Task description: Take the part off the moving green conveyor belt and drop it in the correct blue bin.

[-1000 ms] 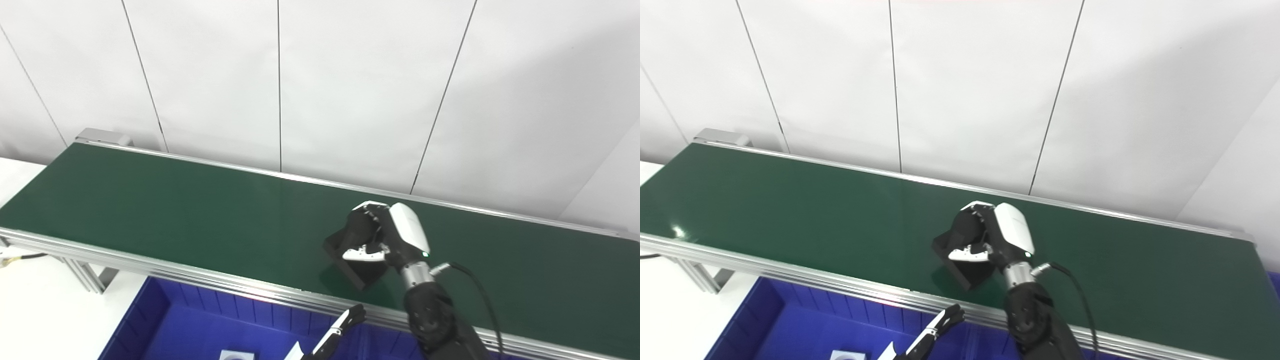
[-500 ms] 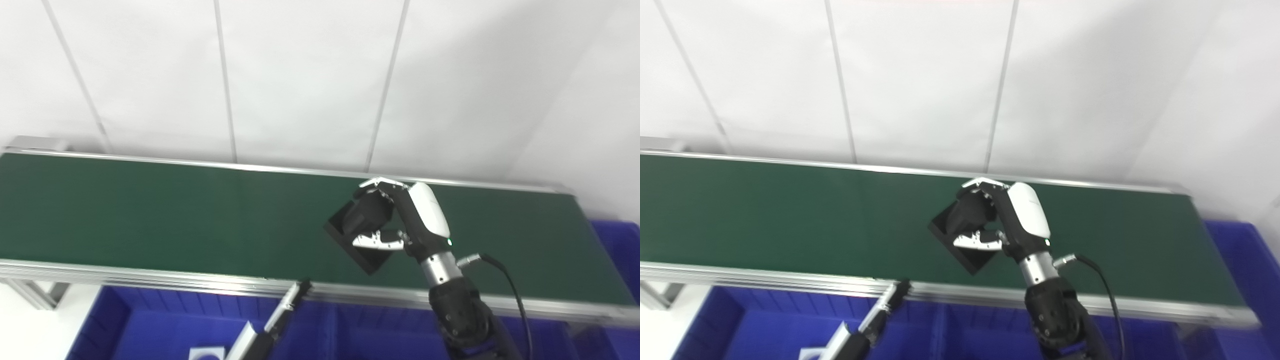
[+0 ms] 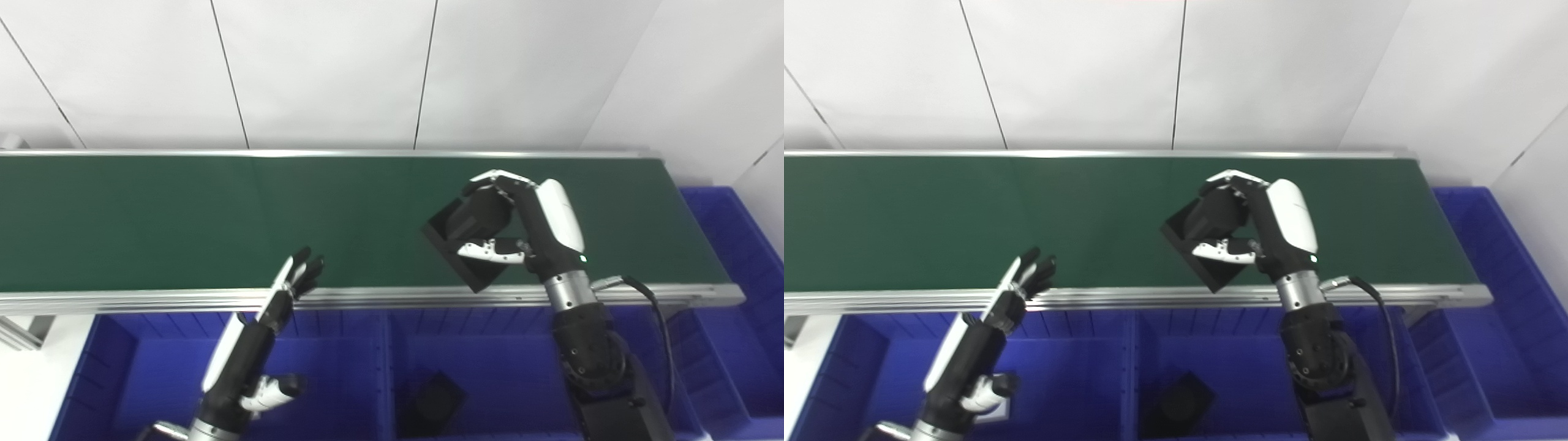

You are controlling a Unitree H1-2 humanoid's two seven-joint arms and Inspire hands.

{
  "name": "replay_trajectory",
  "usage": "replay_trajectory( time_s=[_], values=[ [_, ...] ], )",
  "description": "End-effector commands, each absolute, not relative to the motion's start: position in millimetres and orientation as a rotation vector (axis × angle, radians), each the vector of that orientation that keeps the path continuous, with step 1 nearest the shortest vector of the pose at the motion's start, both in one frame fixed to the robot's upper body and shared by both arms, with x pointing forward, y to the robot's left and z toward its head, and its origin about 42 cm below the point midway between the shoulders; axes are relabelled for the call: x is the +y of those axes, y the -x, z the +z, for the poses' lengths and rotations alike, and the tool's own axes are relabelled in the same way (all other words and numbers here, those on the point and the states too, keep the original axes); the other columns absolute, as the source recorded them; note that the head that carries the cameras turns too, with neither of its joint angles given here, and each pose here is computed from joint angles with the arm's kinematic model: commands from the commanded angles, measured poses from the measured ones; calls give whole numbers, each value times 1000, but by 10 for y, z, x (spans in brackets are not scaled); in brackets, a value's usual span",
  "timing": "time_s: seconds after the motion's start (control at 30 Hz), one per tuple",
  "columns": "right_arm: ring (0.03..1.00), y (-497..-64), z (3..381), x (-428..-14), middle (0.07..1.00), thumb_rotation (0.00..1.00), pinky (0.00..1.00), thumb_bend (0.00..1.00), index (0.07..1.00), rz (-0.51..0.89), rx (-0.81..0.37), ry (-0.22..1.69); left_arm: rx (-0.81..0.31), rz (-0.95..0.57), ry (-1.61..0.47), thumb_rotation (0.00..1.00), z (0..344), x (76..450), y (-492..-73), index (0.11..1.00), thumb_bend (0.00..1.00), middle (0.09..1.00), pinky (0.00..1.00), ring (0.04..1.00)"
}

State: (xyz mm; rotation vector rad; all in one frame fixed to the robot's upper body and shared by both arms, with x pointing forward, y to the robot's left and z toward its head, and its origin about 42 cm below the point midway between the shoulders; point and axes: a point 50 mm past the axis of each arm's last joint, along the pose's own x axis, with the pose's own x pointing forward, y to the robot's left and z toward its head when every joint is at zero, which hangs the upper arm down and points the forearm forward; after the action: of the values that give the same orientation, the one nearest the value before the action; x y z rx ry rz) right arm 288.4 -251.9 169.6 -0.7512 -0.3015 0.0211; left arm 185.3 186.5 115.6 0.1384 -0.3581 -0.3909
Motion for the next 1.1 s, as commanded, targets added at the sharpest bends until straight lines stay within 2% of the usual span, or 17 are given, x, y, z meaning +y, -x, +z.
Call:
replay_trajectory(
  time_s=[0.0, 0.17, 0.33, 0.67, 0.83, 1.07],
  values=[
    [368, -2838, 1851, -2628, 467, 0, 291, 507, 559, -11, -345, 775, -418, -395, -130, 860, 1318, 1860, -1918, 1000, 713, 934, 864, 919],
    [362, -2663, 1847, -2811, 469, 0, 266, 507, 557, -29, -292, 804, -395, -404, -93, 811, 1386, 1864, -1981, 1000, 717, 920, 868, 918],
    [366, -2514, 1811, -2975, 469, 0, 270, 507, 559, -21, -241, 843, -384, -405, -87, 811, 1431, 1852, -2022, 1000, 715, 925, 891, 932],
    [379, -2343, 1572, -3174, 466, 0, 321, 511, 548, 121, -139, 934, -385, -407, -87, 803, 1431, 1835, -2045, 1000, 690, 923, 893, 935],
    [369, -2357, 1418, -3191, 462, 0, 308, 510, 548, 168, -123, 974, -383, -411, -82, 793, 1424, 1842, -2043, 1000, 697, 924, 901, 934],
    [360, -2365, 1039, -3139, 450, 0, 267, 509, 545, 248, -7, 993, -390, -413, -85, 784, 1427, 1851, -2039, 1000, 676, 925, 884, 931]
  ],
)
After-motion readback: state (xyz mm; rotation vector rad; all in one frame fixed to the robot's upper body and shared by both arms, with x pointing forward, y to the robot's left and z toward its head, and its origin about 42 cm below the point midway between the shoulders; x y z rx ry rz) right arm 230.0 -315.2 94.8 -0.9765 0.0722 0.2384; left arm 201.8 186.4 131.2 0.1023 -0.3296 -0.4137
